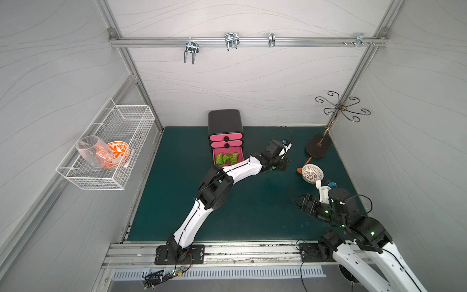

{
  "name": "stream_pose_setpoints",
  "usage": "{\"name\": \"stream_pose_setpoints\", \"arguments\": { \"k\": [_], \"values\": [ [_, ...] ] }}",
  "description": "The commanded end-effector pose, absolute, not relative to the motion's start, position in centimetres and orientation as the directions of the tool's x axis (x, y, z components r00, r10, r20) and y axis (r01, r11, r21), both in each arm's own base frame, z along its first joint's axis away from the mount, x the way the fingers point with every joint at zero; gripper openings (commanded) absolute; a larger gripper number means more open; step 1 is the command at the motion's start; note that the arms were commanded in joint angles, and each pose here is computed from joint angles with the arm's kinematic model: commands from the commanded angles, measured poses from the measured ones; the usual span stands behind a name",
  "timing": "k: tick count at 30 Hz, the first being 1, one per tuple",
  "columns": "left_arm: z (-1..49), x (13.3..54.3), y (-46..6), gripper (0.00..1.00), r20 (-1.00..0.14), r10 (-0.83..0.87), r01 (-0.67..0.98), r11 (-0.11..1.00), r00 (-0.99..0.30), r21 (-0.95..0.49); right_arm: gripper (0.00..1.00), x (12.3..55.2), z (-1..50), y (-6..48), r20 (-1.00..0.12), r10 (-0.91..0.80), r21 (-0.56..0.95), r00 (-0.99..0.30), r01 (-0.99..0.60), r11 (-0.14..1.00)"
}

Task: Place the cookies into the drawer by color
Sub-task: Place the cookie in the drawer, then pick up the cookie at the center of the board.

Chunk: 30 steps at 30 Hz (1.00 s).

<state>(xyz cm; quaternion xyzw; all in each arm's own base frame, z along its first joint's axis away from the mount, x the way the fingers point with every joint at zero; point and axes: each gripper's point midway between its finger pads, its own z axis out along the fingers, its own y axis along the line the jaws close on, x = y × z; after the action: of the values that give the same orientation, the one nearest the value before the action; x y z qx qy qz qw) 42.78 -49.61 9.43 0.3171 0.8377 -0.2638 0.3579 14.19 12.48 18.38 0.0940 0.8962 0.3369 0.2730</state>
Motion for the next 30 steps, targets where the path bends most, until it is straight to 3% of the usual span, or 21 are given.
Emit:
{"name": "stream_pose_setpoints", "arguments": {
  "k": [1,9,19,24,30],
  "values": [
    [10.2,45.0,-51.1,0.61,-0.796,0.262,0.698,0.667,-0.546,-0.260,0.80,14.0,18.5,12.0,-0.431,0.355,0.643,-0.830,-0.005,0.766],
    [5.2,45.9,-51.2,0.74,-0.719,0.294,0.667,0.678,-0.630,-0.308,0.81,14.0,18.4,11.9,-0.436,0.346,0.632,-0.831,-0.009,0.775],
    [0.7,42.7,-47.9,0.74,-0.595,0.459,0.690,0.685,-0.660,-0.236,0.81,14.0,18.3,12.0,-0.430,0.348,0.639,-0.833,-0.008,0.770],
    [1.9,41.5,-46.6,0.74,-0.602,0.473,0.702,0.679,-0.643,-0.216,0.81,14.1,18.0,12.4,-0.417,0.352,0.649,-0.838,-0.004,0.761],
    [7.7,40.9,-46.2,0.75,-0.685,0.420,0.718,0.660,-0.595,-0.220,0.81,14.1,17.9,12.6,-0.408,0.346,0.651,-0.845,-0.003,0.759]
  ]
}}
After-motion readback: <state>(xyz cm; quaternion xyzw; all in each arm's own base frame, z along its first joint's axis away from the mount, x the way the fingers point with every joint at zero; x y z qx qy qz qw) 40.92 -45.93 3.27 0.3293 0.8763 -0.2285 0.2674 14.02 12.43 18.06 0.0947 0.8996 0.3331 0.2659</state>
